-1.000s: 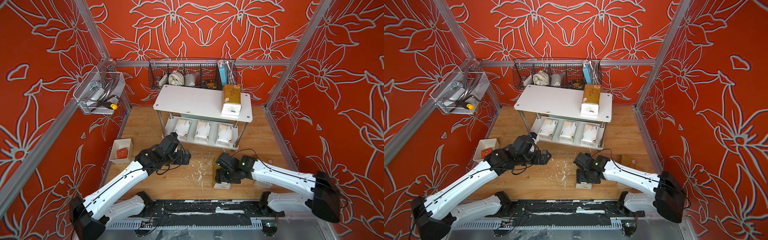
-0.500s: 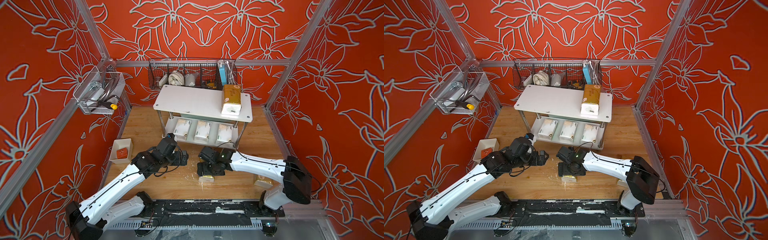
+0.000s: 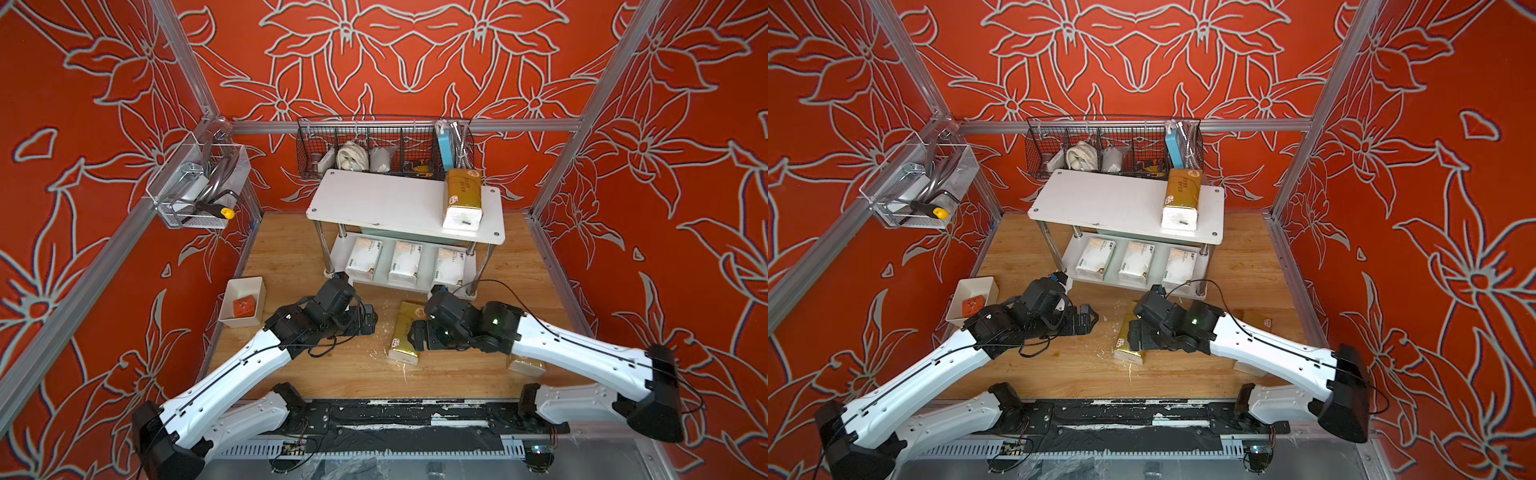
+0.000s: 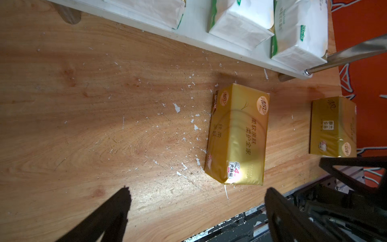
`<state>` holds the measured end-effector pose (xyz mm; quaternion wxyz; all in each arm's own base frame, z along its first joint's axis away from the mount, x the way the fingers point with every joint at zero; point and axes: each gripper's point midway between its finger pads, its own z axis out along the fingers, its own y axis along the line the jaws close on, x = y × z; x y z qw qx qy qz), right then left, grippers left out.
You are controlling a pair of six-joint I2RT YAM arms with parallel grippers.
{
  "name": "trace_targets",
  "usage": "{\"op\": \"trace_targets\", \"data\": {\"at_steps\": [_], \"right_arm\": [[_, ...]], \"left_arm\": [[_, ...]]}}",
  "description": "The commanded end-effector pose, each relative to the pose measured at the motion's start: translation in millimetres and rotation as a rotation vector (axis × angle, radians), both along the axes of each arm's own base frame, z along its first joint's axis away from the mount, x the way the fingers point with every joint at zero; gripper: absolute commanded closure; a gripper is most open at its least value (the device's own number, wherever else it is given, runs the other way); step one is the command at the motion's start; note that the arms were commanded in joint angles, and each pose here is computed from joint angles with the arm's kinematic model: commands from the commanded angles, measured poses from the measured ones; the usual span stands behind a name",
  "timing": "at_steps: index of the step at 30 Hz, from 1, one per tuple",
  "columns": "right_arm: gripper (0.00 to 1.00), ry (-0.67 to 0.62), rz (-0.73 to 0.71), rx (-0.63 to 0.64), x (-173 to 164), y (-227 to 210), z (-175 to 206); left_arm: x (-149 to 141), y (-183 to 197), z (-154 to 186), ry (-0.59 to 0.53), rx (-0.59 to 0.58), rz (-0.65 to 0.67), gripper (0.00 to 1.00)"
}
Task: Place the tissue boxes on the shelf by color
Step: Pick up the box of tissues from the center of the board.
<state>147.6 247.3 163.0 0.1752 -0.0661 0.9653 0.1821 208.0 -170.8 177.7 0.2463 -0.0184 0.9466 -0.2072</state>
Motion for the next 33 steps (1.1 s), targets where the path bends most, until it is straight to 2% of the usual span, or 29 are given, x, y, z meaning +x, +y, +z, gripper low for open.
{"op": "trace_targets", "data": {"at_steps": [1, 15, 23, 33], "right_arm": [[0.01, -0.013, -0.073, -0.089, -4.7, -42.5, -10.7], [0.01, 0.007, -0.252, -0.064, -30.5, -129.1, -48.8], [0.01, 0.036, -0.288, -0.036, -35.5, -144.5, -59.4], [0.01, 0.041, -0.283, -0.025, -31.8, -142.9, -56.0]], "left_arm": [[-4.5, -17.6, -11.3, 0.030, 0.012, -0.024, 0.01], [-17.2, -96.5, -48.4, 0.044, 0.152, -0.164, 0.01], [-19.7, -122.1, -72.8, 0.066, 0.226, -0.216, 0.01], [-16.7, -129.5, -102.3, 0.089, 0.286, -0.247, 0.01]]}}
